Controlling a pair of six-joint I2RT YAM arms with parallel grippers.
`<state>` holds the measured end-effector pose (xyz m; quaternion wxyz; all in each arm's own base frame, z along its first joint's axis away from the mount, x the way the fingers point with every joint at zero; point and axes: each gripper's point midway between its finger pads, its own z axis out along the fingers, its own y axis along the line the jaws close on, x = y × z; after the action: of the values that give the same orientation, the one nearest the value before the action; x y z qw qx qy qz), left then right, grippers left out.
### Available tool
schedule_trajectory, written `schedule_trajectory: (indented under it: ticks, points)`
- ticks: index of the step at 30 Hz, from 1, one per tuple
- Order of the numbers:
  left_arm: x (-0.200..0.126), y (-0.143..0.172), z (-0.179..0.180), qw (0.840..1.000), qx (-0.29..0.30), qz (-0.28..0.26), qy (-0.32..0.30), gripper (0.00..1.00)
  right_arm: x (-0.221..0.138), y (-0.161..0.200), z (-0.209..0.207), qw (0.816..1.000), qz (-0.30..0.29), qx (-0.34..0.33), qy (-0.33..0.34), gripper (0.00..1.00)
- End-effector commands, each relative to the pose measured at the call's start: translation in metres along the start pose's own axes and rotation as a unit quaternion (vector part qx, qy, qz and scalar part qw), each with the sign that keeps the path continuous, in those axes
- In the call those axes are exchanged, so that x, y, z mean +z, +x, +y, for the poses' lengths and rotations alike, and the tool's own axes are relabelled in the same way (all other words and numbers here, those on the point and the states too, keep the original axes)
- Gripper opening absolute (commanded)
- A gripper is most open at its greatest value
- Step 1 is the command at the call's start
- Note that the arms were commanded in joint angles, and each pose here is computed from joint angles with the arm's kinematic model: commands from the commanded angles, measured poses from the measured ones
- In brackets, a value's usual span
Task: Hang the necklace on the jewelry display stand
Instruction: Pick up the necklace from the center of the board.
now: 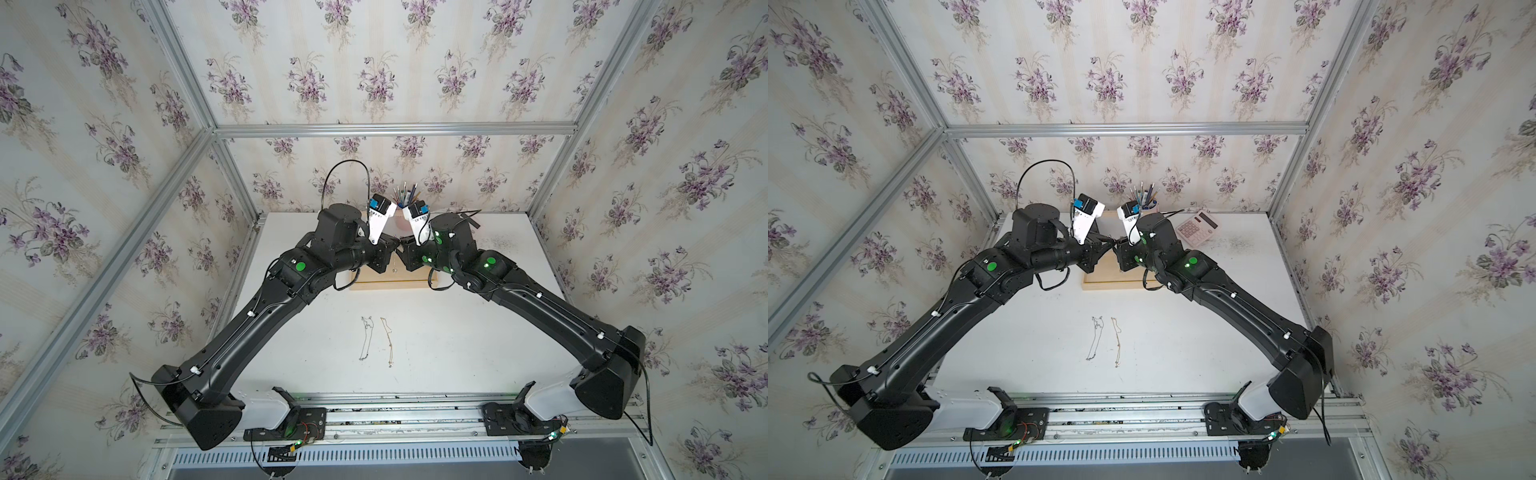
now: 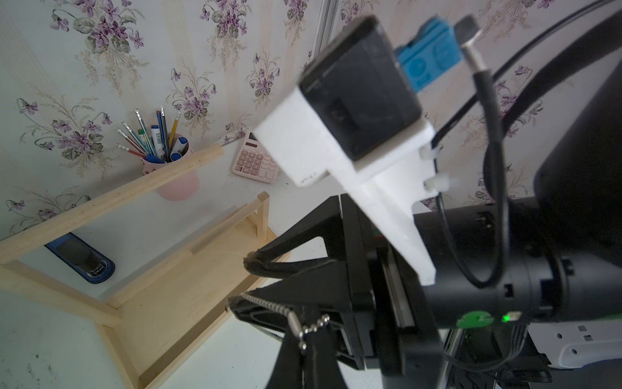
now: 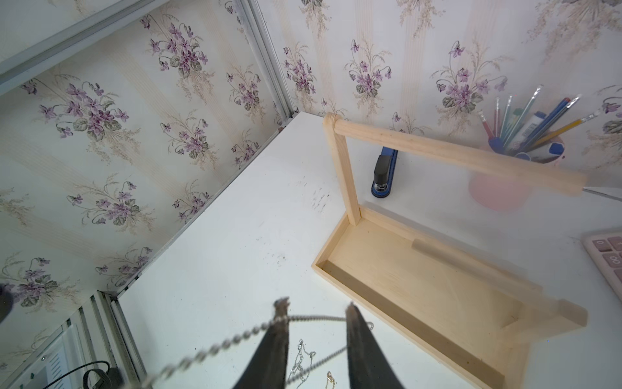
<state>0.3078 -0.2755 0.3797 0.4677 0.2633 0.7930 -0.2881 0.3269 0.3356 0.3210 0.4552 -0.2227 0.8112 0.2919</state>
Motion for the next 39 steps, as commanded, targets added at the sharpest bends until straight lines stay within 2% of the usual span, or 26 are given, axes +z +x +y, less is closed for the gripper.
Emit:
schedule_trajectory:
  ticks: [1,5,8,13,16,28,39]
  points:
    - [0.001,-0.004,-0.004,1.000,0.009,-0.004,0.009,0.04,0.002,-0.013,0.007,0.999,-0.030,0.005,-0.021,0.29]
    - [0.005,-0.004,-0.001,1.000,0.011,-0.001,0.005,0.04,0.001,-0.021,0.004,0.998,-0.048,0.007,-0.027,0.25]
    - [0.010,-0.005,0.001,1.000,0.011,0.000,0.003,0.04,0.002,-0.027,0.003,0.998,-0.057,0.011,-0.032,0.14]
    - [0.012,-0.013,0.005,1.000,0.012,-0.008,-0.009,0.04,0.003,-0.034,0.000,0.997,-0.067,0.017,-0.040,0.11]
    - [0.028,-0.010,0.012,1.000,0.009,0.003,-0.019,0.04,0.002,-0.040,-0.001,0.996,-0.076,0.016,-0.043,0.08]
    - [0.051,-0.042,0.037,0.999,-0.017,-0.024,-0.034,0.04,0.009,-0.081,-0.021,0.994,-0.102,0.005,-0.030,0.04]
    - [0.073,-0.058,0.050,0.999,-0.025,-0.029,-0.024,0.04,0.018,-0.093,-0.042,0.993,-0.116,0.012,-0.018,0.04]
